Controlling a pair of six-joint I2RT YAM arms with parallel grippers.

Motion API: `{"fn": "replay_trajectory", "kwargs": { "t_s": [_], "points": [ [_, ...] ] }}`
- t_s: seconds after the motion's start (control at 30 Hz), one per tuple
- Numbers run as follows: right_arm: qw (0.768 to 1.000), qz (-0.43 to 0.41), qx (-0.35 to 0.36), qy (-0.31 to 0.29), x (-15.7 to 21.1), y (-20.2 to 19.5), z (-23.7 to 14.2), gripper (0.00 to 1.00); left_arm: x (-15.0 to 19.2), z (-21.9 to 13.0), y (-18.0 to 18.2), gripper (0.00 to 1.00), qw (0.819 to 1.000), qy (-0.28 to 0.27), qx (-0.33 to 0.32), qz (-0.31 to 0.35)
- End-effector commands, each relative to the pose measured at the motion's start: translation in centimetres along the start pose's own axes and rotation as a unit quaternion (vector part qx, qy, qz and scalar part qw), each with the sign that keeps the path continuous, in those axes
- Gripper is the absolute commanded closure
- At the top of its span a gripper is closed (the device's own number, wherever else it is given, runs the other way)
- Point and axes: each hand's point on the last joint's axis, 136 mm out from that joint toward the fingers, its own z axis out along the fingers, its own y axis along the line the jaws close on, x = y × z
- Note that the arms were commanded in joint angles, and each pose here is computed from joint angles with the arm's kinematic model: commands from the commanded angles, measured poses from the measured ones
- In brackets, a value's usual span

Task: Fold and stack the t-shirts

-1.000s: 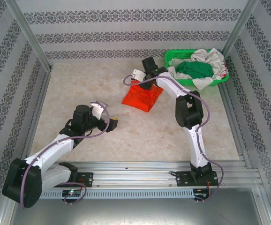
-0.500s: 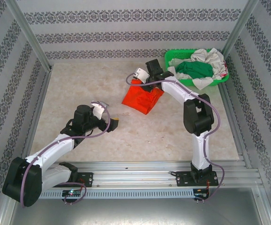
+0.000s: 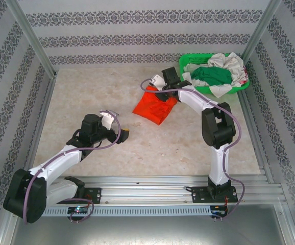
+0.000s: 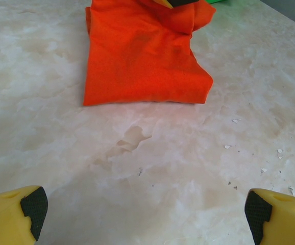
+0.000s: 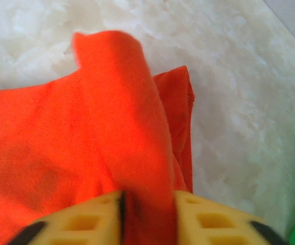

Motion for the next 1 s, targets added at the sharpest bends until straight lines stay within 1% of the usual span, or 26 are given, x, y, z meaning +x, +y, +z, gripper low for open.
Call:
{"fn": "replay_trajectory", "kwargs": {
  "t_s": [0.0,0.1,0.17,0.2,0.3,0.37,0.47,0.57,0.73,0.83,0.97],
  "points": [
    [1.000,0.014,0.020,-0.010,-0.4,-1.2,-0.1,0.57,-2.1,0.2,-0.3,0.00,0.999,-0.031,0.003,0.006],
    [0.999,0.015,0.036,-0.022,-1.2,-1.9,-1.2,0.45,-2.3,0.5,-0.1,0.00,1.000,-0.031,0.000,-0.002],
    [0.998,0.023,0.054,-0.031,-1.7,-2.4,-2.1,0.40,-2.5,0.9,0.6,0.00,0.999,-0.030,-0.015,-0.015],
    [0.997,0.030,0.062,-0.038,-1.9,-2.7,-2.7,0.38,-2.6,1.2,1.3,0.00,0.999,-0.029,-0.033,-0.031],
    [0.994,0.059,0.075,-0.062,-2.0,-2.8,-4.2,0.34,-2.7,2.3,3.6,0.00,0.993,-0.017,-0.088,-0.077],
    [0.989,0.088,0.082,-0.083,-2.1,-2.7,-5.2,0.32,-3.0,3.4,4.3,0.00,0.991,-0.010,-0.101,-0.089],
    [0.979,0.157,0.077,-0.109,-1.5,-2.1,-6.6,0.31,-3.8,5.4,5.2,0.00,0.987,-0.007,-0.116,-0.115],
    [0.964,0.229,0.057,-0.123,-0.4,-1.0,-7.2,0.31,-4.7,8.2,5.3,0.00,0.986,0.010,-0.107,-0.126],
    [0.922,0.367,0.022,-0.120,2.4,0.4,-7.3,0.31,-5.5,13.5,4.9,0.00,0.987,0.049,-0.071,-0.139],
    [0.902,0.418,0.007,-0.108,4.1,1.4,-6.3,0.31,-5.9,16.0,4.4,0.00,0.988,0.048,-0.040,-0.140],
    [0.877,0.471,0.002,-0.092,6.0,2.2,-5.1,0.31,-5.4,19.0,3.5,0.00,0.988,0.082,-0.014,-0.128]
  ]
}}
